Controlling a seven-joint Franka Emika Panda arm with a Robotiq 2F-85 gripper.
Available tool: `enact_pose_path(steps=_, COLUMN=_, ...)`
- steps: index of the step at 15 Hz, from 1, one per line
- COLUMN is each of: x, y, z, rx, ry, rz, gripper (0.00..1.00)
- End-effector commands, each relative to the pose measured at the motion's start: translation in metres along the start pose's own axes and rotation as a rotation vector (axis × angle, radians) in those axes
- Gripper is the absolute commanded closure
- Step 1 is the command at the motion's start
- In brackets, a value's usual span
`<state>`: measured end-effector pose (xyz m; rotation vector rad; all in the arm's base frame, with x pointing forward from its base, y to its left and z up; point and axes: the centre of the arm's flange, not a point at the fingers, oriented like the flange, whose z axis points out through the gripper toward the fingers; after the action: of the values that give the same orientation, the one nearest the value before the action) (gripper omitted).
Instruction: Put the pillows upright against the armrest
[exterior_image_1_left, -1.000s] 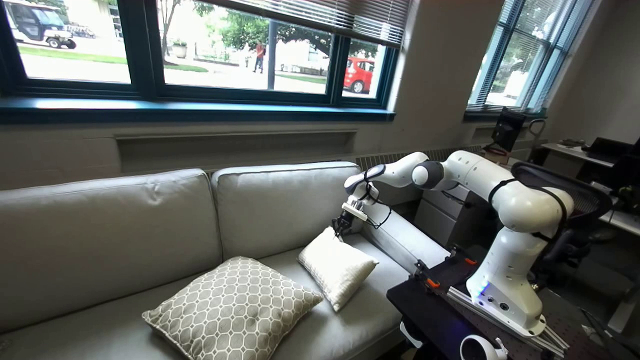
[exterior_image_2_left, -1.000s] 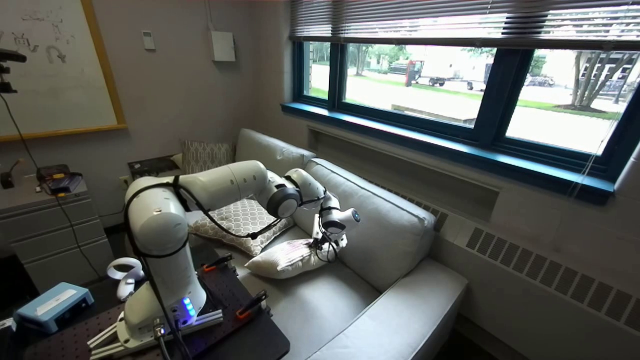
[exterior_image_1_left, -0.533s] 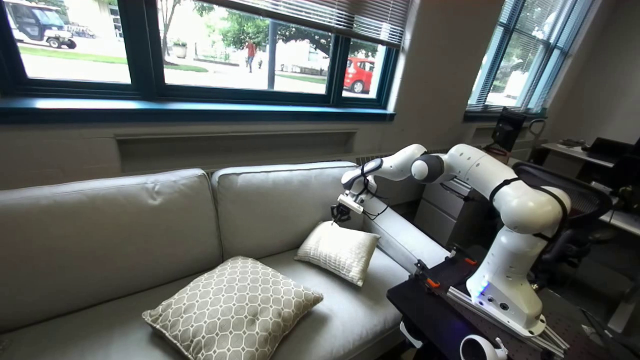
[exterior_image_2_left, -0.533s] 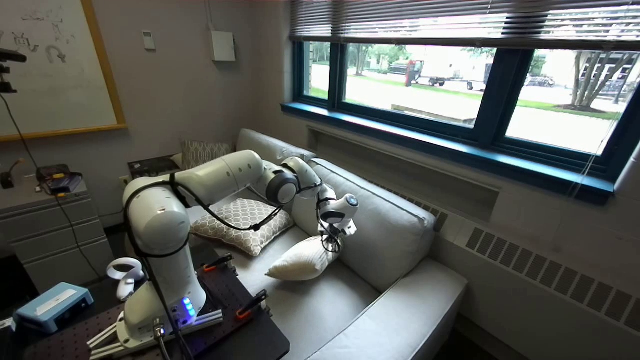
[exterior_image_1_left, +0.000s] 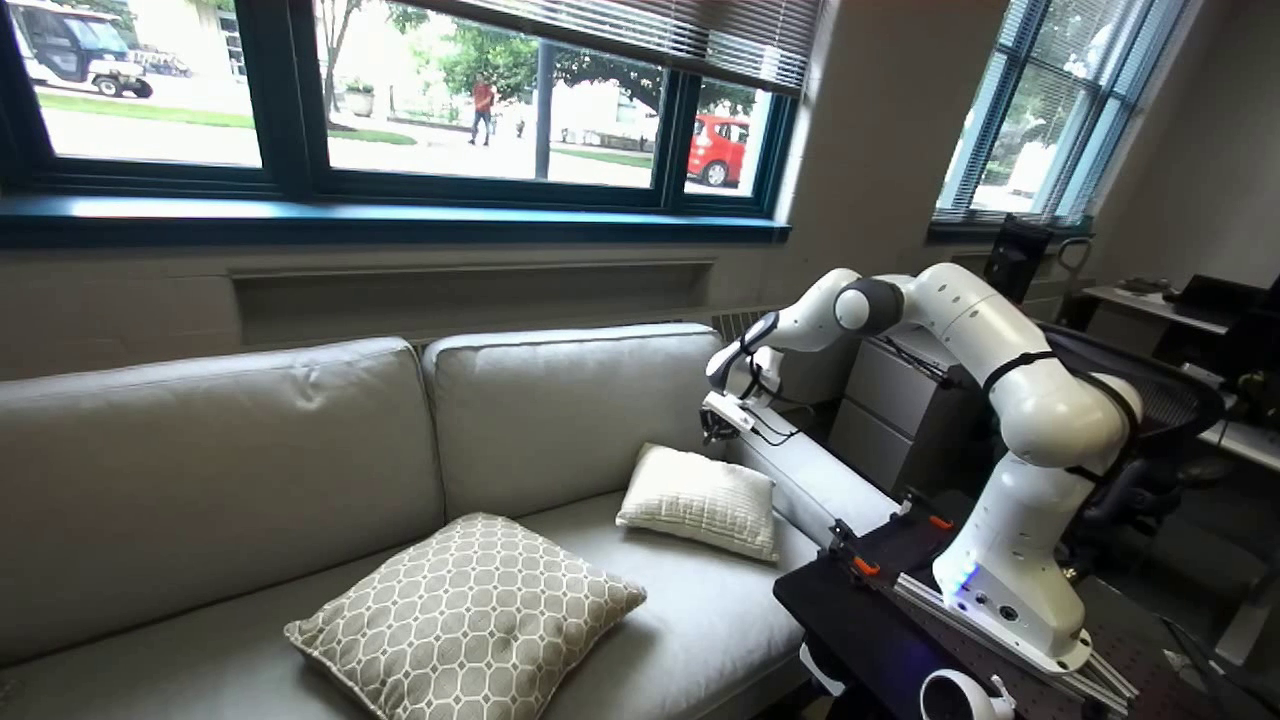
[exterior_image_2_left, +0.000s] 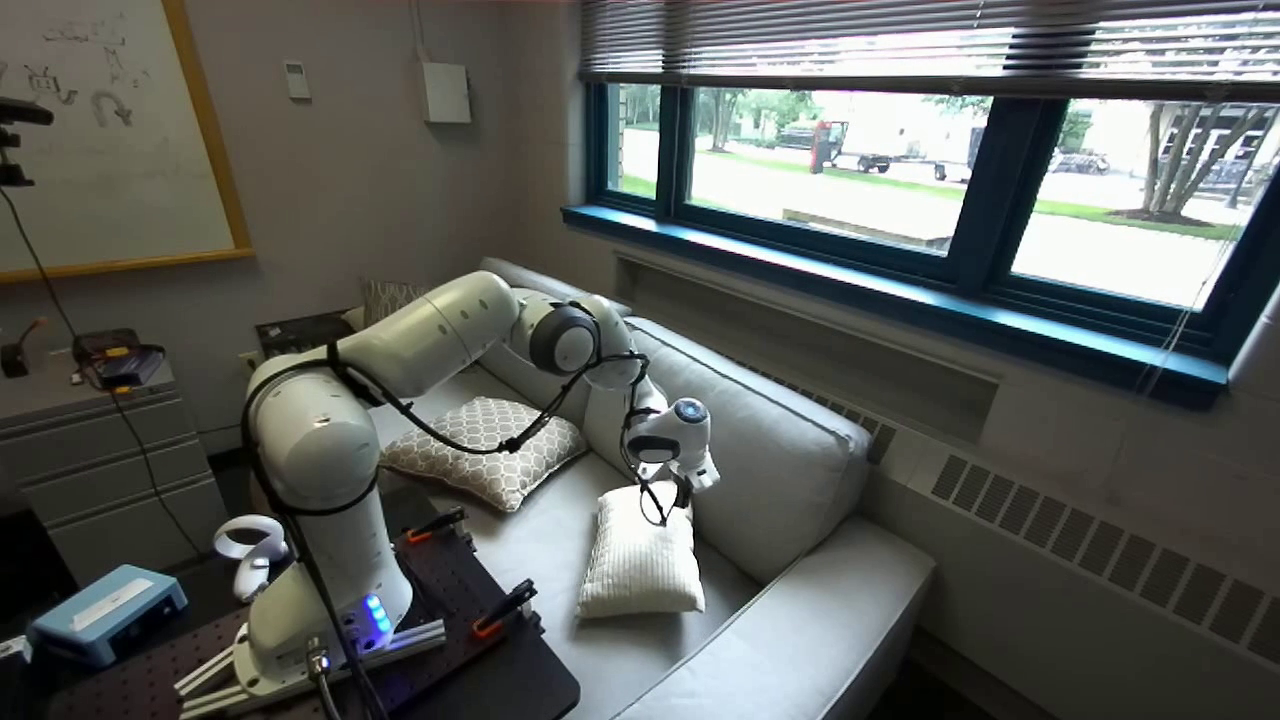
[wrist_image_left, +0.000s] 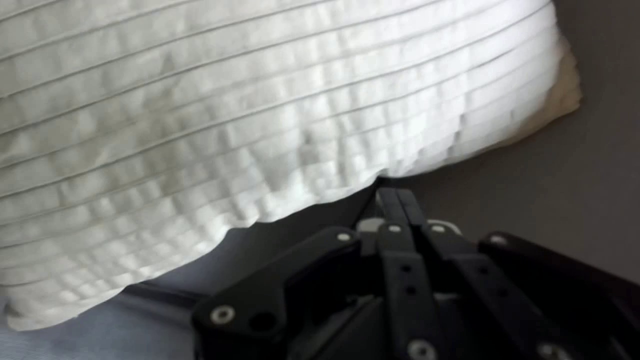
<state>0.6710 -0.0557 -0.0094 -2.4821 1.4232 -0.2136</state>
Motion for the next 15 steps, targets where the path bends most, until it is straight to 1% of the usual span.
enact_pose_path(steps=1, x=-0.039, y=0.049, z=-0.054, rx=-0.025, ry=0.026, rz=0.045, gripper=1.00)
enact_pose_path(steps=2, x=-0.044, y=0.047, z=-0.053, rx=-0.041, ry=0.006, rz=0.010, gripper=0.73)
enact_pose_path(steps=3, x=-0.050, y=0.047, z=-0.054, rx=-0.060, ry=-0.008, rz=-0.017, gripper=0.74)
enact_pose_path(steps=4, x=-0.053, y=0.045, z=-0.054, rx=-0.076, ry=-0.027, rz=-0.052, gripper=0.69)
enact_pose_path(steps=6, x=-0.054, y=0.041, z=-0.057, rx=-0.089, ry=-0.112, rz=-0.137, gripper=0.56)
enact_pose_path(steps=8, x=-0.050, y=0.038, z=-0.056, rx=-0.133, ry=-0.160, rz=-0.192, gripper=0.41)
enact_pose_path(steps=9, x=-0.043, y=0.035, z=-0.054, rx=-0.157, ry=-0.167, rz=-0.204, gripper=0.32)
enact_pose_path(steps=11, x=-0.034, y=0.032, z=-0.052, rx=-0.205, ry=-0.149, rz=-0.248, gripper=0.19)
enact_pose_path(steps=13, x=-0.023, y=0.025, z=-0.047, rx=-0.298, ry=-0.062, rz=-0.326, gripper=0.04)
enact_pose_path(steps=14, x=-0.018, y=0.018, z=-0.046, rx=-0.338, ry=-0.024, rz=-0.347, gripper=0.00)
enact_pose_path(steps=15, x=-0.017, y=0.011, z=-0.044, rx=-0.374, ry=0.008, rz=-0.384, gripper=0.00)
